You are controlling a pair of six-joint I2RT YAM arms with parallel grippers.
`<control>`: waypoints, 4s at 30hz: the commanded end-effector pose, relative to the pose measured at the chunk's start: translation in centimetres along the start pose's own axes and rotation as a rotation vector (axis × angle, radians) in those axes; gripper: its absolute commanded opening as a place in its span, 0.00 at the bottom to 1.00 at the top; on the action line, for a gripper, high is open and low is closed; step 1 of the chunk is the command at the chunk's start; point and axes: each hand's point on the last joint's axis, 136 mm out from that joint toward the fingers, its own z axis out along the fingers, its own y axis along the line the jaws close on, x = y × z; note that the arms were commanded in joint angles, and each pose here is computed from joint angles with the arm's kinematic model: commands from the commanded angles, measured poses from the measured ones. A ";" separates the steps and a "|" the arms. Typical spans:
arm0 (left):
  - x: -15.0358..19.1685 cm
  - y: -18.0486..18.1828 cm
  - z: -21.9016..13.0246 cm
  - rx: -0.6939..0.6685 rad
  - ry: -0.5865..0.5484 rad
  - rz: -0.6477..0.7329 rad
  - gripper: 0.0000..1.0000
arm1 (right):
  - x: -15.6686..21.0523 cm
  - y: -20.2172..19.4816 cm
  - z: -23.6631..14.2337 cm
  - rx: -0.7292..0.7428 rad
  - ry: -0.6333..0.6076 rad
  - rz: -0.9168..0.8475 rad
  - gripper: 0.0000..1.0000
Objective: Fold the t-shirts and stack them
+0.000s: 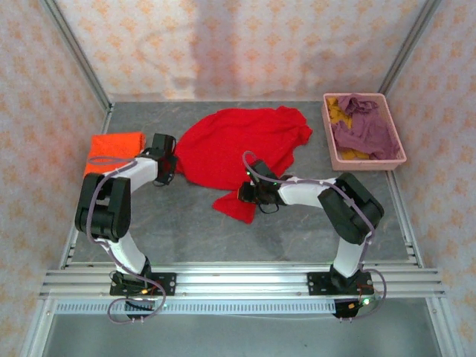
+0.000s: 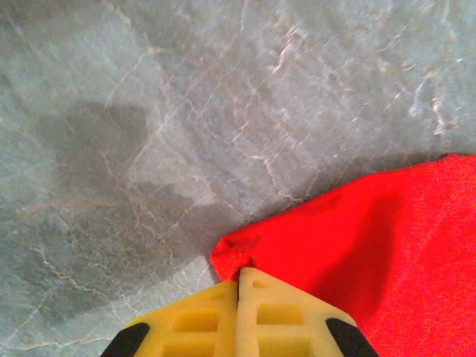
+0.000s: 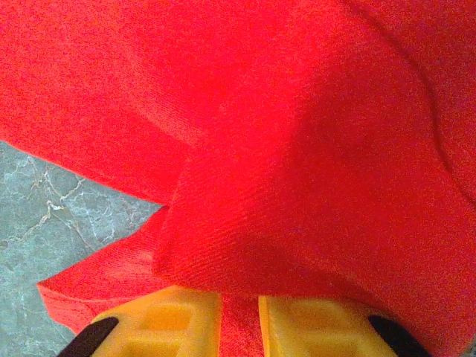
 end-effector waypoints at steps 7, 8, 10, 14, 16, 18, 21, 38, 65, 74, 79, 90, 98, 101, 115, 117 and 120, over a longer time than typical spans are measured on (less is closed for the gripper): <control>-5.2 1.9 -5.1 -0.117 -0.276 0.194 0.00 | -0.3 -8.2 -3.5 0.223 -0.103 0.151 0.06; -5.2 2.2 -5.3 -0.118 -0.280 0.202 0.00 | -0.4 -8.9 -3.8 0.234 -0.111 0.166 0.04; -4.7 3.0 -5.4 -0.126 -0.274 0.232 0.00 | -0.7 -10.0 -4.6 0.248 -0.131 0.189 0.04; -3.1 4.0 -5.6 -0.129 -0.241 0.275 0.00 | -2.0 -8.4 -5.8 0.160 -0.166 0.140 0.18; -1.9 4.3 -5.6 -0.119 -0.221 0.293 0.00 | -2.6 -6.4 -6.8 0.078 -0.177 0.093 0.41; -0.9 4.9 -5.7 -0.120 -0.203 0.302 0.00 | -3.1 -5.3 -8.5 0.023 -0.228 0.079 0.57; 0.4 6.0 -5.8 -0.109 -0.173 0.298 0.00 | -3.1 -5.6 -11.5 0.011 -0.328 0.099 0.69; 1.3 9.0 -4.7 -0.164 -0.152 0.296 0.00 | 1.9 -5.1 -10.4 0.139 -0.112 -0.022 0.60; 0.6 8.9 -5.8 -0.162 -0.184 0.307 0.00 | -2.3 -6.6 -16.5 -0.084 -0.394 0.324 0.00; 0.8 8.4 -5.9 -0.159 -0.159 0.356 0.00 | -0.6 -17.0 -17.2 0.182 -0.402 0.569 0.00; 1.0 8.9 -5.8 -0.169 -0.148 0.363 0.00 | 0.5 -18.6 -17.5 0.254 -0.383 0.564 0.65; 1.3 10.4 -6.0 -0.165 -0.144 0.318 0.09 | 3.0 -16.1 -18.6 0.273 -0.327 0.270 0.77; 0.2 10.9 -7.3 -0.134 -0.192 0.232 0.71 | 3.6 -13.0 -16.0 0.197 -0.274 0.165 0.76; 0.7 10.9 -6.6 -0.127 -0.134 0.162 0.71 | 3.2 -12.6 -15.3 0.185 -0.260 0.156 0.76; 1.3 7.9 -2.8 -0.084 0.000 -0.065 0.62 | 3.3 -12.2 -14.3 0.152 -0.246 0.172 0.74; 1.1 7.8 -2.7 -0.085 -0.004 -0.071 0.60 | 3.4 -12.3 -14.3 0.151 -0.246 0.176 0.74; 0.8 7.6 -2.5 -0.085 -0.007 -0.076 0.58 | 3.3 -12.2 -14.3 0.148 -0.246 0.174 0.74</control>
